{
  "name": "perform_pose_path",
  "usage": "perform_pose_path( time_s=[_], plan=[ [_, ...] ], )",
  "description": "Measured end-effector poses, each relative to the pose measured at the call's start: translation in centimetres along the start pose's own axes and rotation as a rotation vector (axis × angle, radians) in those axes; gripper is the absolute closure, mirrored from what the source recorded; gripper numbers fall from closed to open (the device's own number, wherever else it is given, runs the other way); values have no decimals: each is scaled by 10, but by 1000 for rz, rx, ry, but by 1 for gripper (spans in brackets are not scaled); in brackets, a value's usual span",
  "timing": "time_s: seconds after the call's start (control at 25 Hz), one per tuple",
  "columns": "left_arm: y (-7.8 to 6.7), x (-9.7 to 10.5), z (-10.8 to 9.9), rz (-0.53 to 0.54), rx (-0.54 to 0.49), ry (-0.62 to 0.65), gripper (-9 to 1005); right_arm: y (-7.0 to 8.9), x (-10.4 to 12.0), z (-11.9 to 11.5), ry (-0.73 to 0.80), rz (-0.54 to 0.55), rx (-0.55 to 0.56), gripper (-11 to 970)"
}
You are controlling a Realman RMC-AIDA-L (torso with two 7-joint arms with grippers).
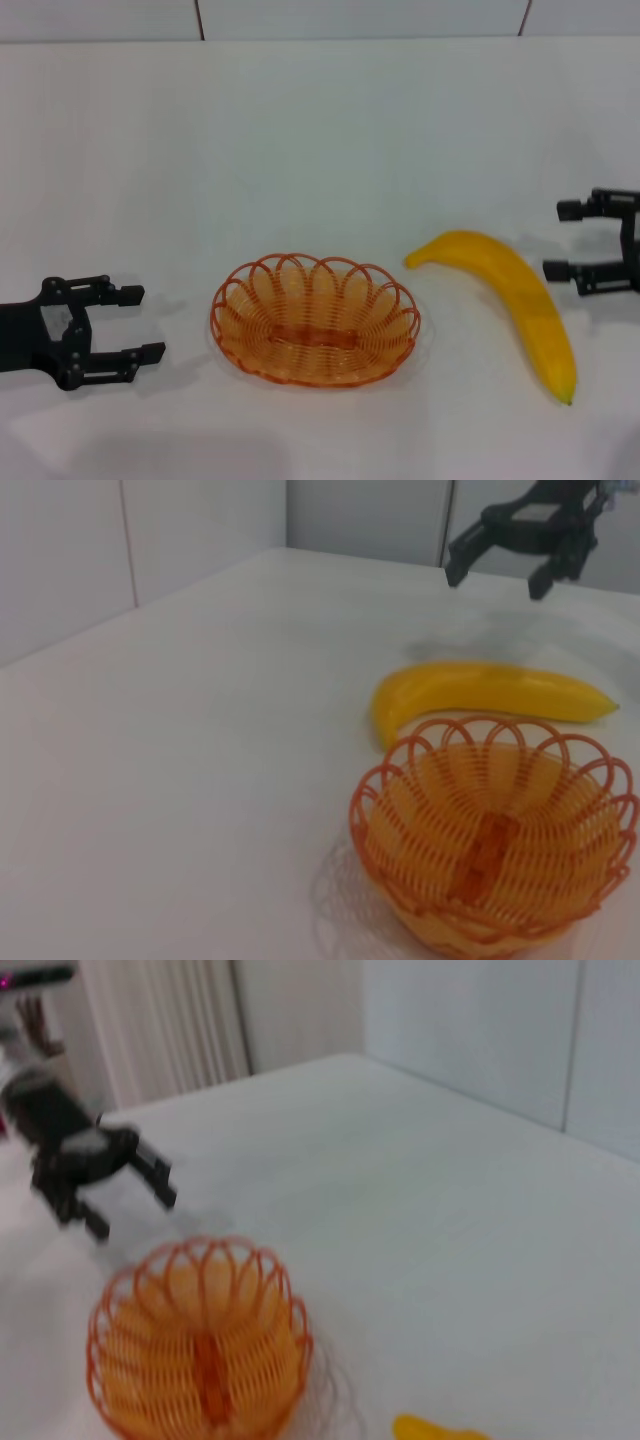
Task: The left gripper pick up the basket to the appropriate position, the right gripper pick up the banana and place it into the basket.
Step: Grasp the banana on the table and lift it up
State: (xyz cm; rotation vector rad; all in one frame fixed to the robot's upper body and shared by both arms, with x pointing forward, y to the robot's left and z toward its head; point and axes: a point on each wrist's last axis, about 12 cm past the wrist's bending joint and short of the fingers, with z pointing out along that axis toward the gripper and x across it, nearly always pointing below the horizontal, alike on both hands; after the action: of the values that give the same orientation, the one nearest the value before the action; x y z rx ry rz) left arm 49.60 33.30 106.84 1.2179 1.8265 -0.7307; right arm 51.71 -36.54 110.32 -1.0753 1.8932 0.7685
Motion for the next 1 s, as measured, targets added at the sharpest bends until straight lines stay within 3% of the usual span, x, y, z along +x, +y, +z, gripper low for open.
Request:
perform_pose_path(
  time_s=[0.2, 0.32, 0.76, 1.0],
  plan=[
    [3, -3, 0, 6, -6, -7, 237, -5, -23, 9, 88, 167, -36, 76],
    [4, -6, 3, 13, 1, -12, 237, -5, -26, 18, 134, 206, -55, 76],
    [6, -9, 5, 18, -5, -38, 237, -11, -17, 36, 181, 196, 36, 79],
    [6, -9, 4, 16, -8, -38, 237, -4, -6, 51, 212, 102, -20, 80]
  ],
)
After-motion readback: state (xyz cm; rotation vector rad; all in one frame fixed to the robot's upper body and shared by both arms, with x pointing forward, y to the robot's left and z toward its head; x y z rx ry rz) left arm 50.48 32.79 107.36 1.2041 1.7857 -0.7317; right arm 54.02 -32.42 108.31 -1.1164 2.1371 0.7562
